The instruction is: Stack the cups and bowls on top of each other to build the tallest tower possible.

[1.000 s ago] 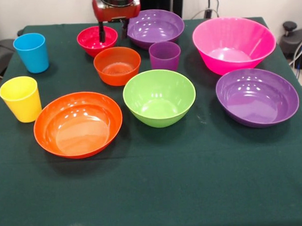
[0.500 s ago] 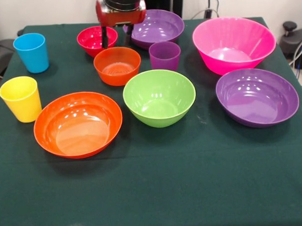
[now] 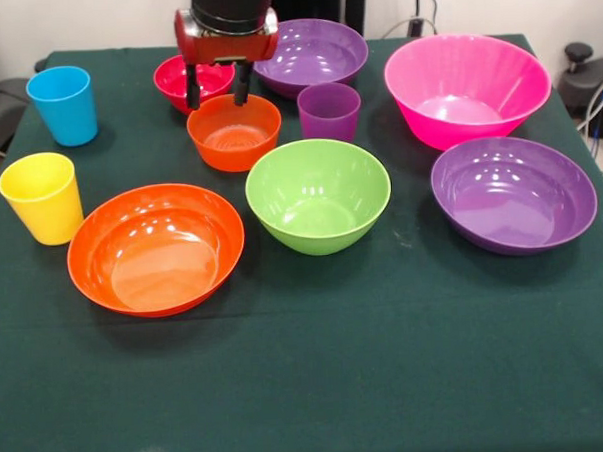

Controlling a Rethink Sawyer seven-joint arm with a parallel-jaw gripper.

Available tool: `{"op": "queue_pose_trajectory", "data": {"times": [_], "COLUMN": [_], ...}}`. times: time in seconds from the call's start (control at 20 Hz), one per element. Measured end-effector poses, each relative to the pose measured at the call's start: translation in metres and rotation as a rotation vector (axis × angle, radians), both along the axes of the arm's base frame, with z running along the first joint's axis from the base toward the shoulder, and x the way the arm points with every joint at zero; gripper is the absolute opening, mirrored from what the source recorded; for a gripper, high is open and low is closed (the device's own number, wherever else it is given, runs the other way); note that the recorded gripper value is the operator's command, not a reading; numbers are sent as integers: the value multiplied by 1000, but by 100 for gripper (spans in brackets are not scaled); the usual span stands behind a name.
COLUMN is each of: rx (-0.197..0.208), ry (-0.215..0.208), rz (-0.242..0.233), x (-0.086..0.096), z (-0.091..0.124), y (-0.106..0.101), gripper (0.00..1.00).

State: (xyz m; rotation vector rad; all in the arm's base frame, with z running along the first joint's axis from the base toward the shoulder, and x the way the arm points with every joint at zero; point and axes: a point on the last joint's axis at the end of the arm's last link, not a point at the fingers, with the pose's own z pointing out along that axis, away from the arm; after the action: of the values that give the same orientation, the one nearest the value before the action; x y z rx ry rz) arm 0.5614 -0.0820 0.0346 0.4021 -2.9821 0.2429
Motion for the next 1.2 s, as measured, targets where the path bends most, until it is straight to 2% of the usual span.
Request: {"op": "queue_pose_trajectory", "data": {"times": [1.2], "rx": [17], "ry": [1], "rz": [-6], "x": [25], "z": [-44], "y": [1], "gripper": [100]}}
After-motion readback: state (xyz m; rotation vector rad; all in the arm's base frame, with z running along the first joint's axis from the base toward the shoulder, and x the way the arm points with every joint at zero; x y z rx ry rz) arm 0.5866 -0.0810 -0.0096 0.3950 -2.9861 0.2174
